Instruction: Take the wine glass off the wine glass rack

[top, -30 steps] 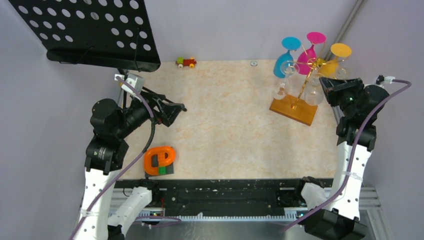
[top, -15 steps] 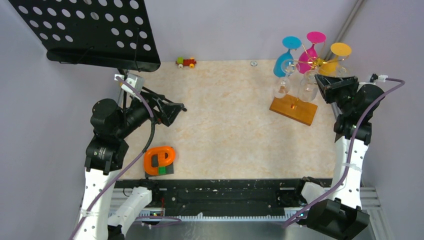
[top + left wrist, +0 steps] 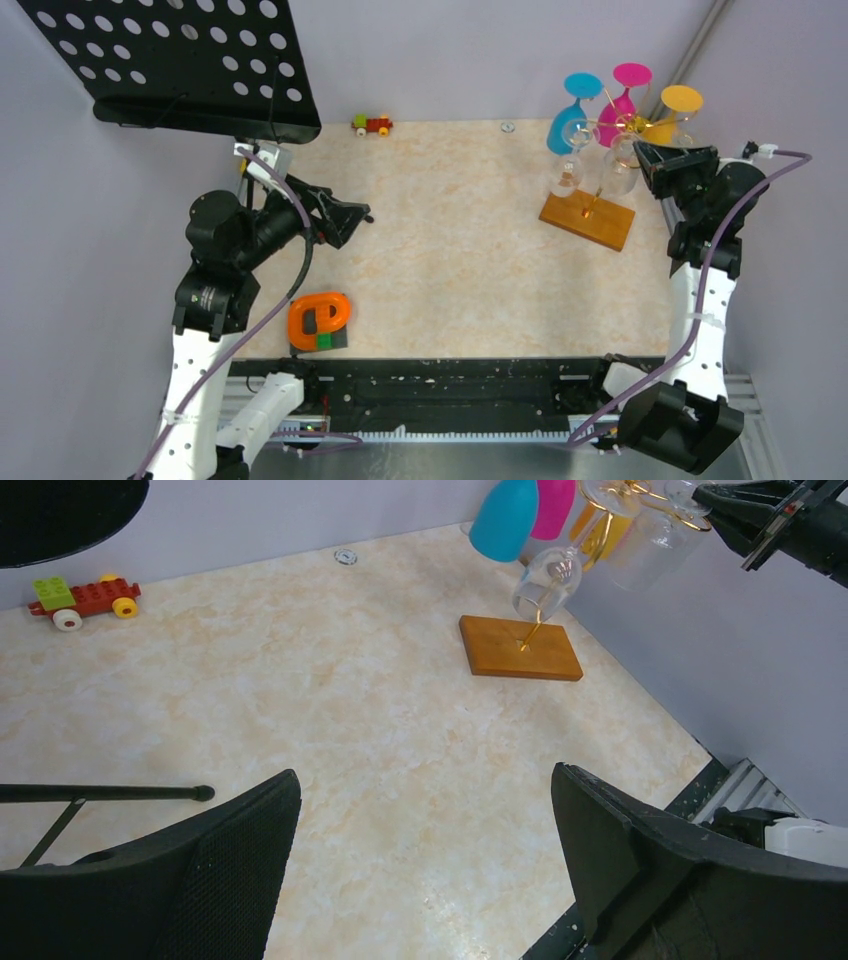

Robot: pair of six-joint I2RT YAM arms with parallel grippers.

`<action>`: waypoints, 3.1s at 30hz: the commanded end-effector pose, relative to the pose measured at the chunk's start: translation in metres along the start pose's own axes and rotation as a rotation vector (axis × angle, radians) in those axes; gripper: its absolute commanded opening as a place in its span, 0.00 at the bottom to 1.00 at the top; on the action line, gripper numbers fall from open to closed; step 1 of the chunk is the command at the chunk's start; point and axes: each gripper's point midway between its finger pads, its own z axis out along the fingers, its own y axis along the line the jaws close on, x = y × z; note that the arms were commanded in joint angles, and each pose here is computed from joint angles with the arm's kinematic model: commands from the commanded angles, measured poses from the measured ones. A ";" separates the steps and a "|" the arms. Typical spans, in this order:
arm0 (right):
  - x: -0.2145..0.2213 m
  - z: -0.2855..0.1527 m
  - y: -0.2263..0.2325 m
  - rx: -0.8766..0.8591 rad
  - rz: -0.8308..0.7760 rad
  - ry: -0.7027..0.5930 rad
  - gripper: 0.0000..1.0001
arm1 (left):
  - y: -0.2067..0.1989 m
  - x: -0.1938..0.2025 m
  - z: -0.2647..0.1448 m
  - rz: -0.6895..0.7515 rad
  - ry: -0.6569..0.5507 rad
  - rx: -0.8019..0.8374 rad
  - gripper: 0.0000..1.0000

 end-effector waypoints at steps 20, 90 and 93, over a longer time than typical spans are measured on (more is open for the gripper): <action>-0.065 -0.042 0.037 0.030 -0.099 -0.395 0.00 | -0.005 -0.013 -0.004 0.015 -0.032 -0.002 0.99; 0.112 -0.183 0.176 -0.907 0.530 0.535 0.00 | -0.217 -0.031 0.110 -0.975 -0.010 0.959 0.73; 0.115 -0.181 0.172 -0.887 0.547 0.553 0.00 | -0.221 -0.034 0.107 -0.970 -0.022 0.981 0.67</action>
